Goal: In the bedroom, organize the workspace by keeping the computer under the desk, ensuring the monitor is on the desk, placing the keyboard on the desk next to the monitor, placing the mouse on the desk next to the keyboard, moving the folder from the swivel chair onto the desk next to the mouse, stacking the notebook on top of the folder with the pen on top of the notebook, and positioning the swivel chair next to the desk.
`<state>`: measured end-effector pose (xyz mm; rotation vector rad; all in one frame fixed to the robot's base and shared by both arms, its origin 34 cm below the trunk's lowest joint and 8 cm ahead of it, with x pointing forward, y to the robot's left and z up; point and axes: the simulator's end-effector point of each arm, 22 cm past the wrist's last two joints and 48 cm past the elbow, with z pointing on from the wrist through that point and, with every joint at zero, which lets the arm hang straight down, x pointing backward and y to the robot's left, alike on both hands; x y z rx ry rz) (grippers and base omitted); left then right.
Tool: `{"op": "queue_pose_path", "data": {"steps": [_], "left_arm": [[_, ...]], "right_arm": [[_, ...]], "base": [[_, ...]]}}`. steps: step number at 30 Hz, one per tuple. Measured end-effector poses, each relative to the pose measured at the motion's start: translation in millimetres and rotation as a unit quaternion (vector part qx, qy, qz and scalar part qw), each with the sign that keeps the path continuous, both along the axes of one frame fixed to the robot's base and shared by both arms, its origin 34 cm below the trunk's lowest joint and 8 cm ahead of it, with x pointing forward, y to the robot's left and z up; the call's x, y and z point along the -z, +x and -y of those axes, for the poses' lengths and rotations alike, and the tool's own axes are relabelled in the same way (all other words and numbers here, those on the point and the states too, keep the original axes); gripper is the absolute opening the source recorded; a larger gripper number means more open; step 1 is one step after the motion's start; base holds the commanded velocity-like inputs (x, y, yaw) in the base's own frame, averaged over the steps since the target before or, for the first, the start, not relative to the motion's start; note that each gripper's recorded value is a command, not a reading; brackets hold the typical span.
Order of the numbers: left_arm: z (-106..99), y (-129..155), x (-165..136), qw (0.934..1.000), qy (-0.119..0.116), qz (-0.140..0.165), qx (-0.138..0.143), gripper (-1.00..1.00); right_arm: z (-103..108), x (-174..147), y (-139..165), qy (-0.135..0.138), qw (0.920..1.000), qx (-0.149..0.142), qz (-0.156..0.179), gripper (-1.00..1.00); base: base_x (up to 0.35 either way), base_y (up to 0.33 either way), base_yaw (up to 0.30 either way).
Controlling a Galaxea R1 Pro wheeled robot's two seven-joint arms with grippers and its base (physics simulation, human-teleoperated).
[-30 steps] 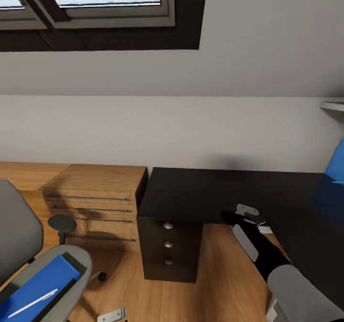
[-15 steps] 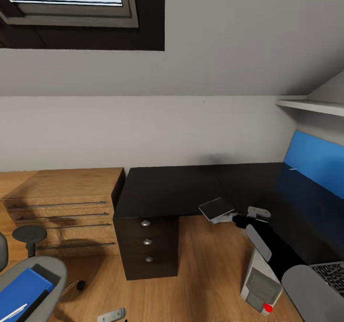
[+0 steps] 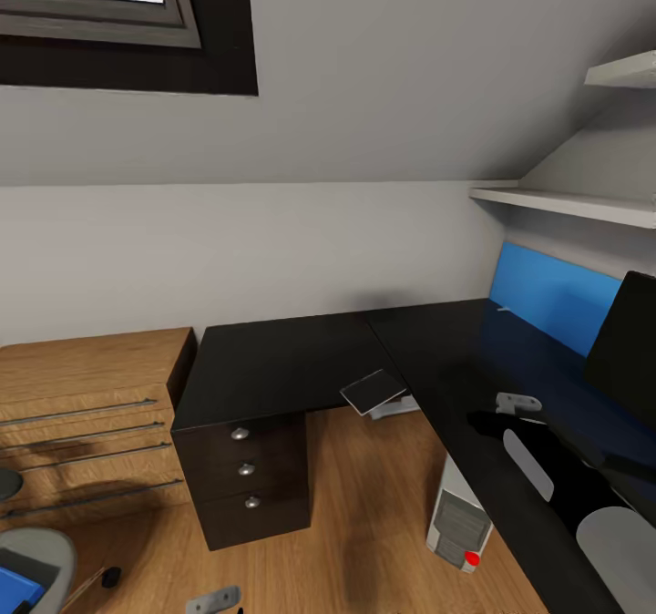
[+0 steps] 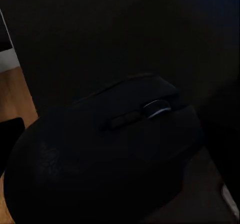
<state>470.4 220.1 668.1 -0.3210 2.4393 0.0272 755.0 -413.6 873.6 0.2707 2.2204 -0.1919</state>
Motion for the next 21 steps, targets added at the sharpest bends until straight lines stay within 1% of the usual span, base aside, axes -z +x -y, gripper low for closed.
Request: {"op": "queue_pose_path", "data": {"steps": [2,5,18,21], "left_arm": [[-0.4,0.7,-0.7,1.0,0.0,0.001,0.0,1.0],[-0.9,1.4,-1.4,1.0,0.001,0.003,-0.001,1.0],[-1.6,2.3,-2.4,1.0,0.001,0.004,-0.002,1.0],[-2.1,2.2,-2.3,1.0,0.001,0.004,-0.003,1.0]], "right_arm": [[0.4,-1.9,1.0,-0.01,0.9999,-0.003,0.001,-1.0],[-0.7,-2.7,1.8,-0.015,0.9999,-0.006,0.003,-1.0],[-1.2,-3.4,2.0,-0.015,0.9999,-0.005,0.003,-1.0],[-1.0,-3.5,1.9,-0.015,0.9999,-0.004,0.003,-1.0]], "base": [[0.0,0.0,-0.064],[0.0,0.0,-0.025],[0.0,0.0,-0.002],[0.071,-0.047,0.0]]}}
